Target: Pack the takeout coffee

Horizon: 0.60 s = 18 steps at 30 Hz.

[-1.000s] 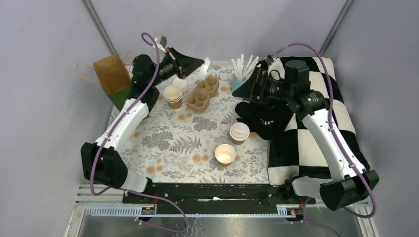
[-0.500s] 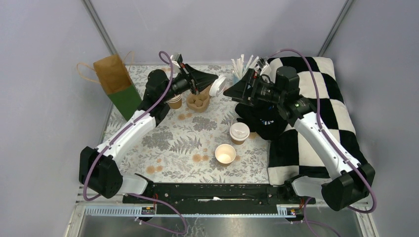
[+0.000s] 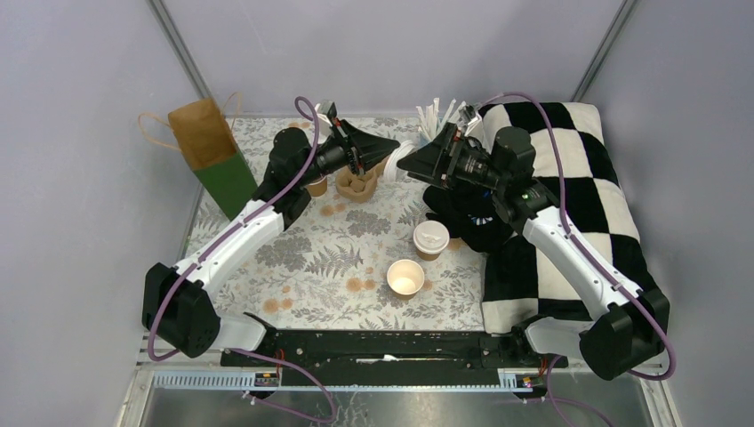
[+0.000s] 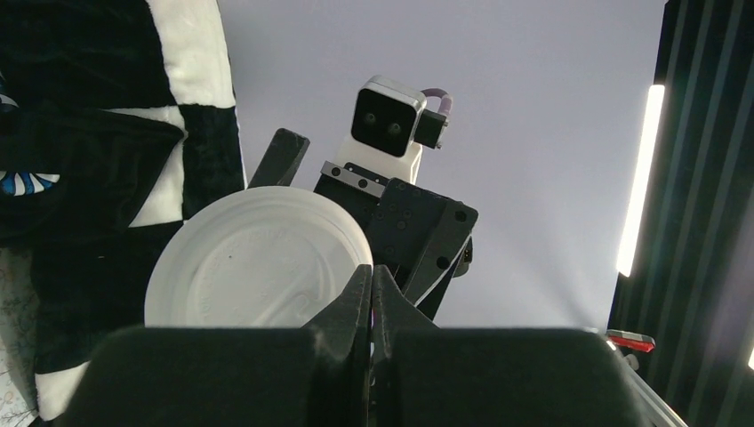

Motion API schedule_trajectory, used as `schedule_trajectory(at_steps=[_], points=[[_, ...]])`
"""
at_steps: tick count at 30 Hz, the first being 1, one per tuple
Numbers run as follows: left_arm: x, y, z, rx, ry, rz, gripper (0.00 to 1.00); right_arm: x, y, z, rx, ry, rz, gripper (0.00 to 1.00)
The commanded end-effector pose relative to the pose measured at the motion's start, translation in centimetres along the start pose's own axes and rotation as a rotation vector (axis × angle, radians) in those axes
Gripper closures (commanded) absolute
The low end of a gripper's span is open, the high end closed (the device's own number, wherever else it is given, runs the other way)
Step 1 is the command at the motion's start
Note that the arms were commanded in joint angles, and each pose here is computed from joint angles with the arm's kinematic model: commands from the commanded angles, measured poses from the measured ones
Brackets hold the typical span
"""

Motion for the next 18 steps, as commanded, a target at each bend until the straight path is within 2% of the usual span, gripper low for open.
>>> schedule_trajectory(at_steps=[1,18], points=[[-0.05,-1.65,-0.17,-0.054,-0.006,-0.021,1.00,0.50,1.39,-0.35,0.079,-0.031,0.040,0.00],[-0.55,-2.03,-0.11,-0.056,0.003,-0.035,1.00,0.08,0.46,-0.08,-0.001,-0.036,0.029,0.00]])
Point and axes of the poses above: each gripper's point midway between its finger pads, its own z axis back along the fingers, its own y axis along the line the jaws close on, x = y × z, the point moved 6 cm from there along z, back along the fingers, and after that the axes turned 4 degrees about -z, right-handed, at the moved point
